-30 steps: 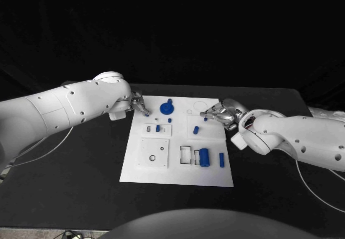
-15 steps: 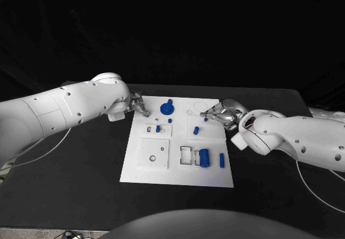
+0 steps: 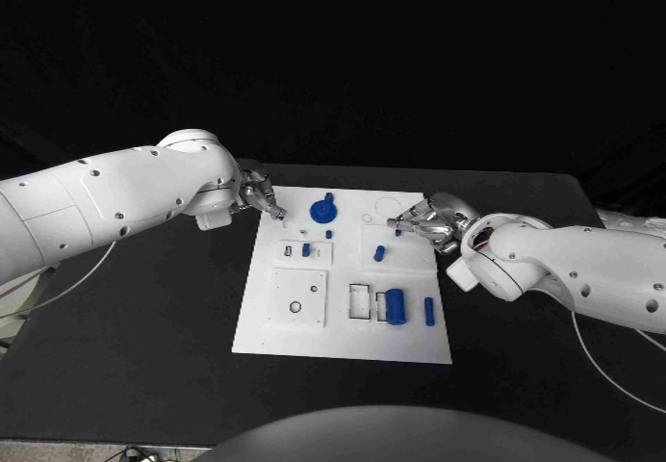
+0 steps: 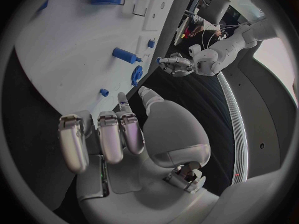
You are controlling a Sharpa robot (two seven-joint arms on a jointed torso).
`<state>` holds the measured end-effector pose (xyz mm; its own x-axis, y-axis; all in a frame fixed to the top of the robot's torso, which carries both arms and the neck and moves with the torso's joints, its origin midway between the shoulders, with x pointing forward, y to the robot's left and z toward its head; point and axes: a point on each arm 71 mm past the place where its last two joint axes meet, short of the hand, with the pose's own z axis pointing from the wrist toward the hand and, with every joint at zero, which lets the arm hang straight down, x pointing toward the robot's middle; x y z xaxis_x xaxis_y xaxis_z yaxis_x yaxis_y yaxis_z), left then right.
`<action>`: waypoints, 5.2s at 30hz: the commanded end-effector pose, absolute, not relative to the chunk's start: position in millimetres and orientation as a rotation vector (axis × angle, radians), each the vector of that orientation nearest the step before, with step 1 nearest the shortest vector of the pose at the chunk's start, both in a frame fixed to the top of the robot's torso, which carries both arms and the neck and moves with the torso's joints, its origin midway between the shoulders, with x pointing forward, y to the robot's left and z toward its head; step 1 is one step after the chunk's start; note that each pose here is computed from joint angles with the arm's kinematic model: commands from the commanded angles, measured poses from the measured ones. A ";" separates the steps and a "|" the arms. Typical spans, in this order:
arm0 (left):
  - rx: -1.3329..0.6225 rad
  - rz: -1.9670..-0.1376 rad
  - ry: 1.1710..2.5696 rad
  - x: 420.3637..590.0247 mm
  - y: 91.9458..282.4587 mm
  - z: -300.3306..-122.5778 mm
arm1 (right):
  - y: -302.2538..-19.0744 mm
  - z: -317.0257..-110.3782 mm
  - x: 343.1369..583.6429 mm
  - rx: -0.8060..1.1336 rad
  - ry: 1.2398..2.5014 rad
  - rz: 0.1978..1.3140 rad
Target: Assemble the parts on the task board
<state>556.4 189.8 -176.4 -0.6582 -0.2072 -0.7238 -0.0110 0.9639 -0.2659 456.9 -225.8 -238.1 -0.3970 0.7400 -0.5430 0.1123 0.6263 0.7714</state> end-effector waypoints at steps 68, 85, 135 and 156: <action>-0.114 -0.173 2.460 516.7 168.8 -188.9 | -223.8 -238.8 455.1 0.668 1.892 0.818; -0.124 -0.145 2.453 513.8 164.9 -194.0 | -223.6 -238.8 455.1 0.668 1.893 0.818; -0.140 -0.104 2.424 515.7 167.8 -199.7 | -224.1 -238.5 454.7 0.669 1.891 0.818; -0.136 -0.128 2.422 516.1 164.2 -200.8 | -223.2 -238.7 455.2 0.667 1.892 0.819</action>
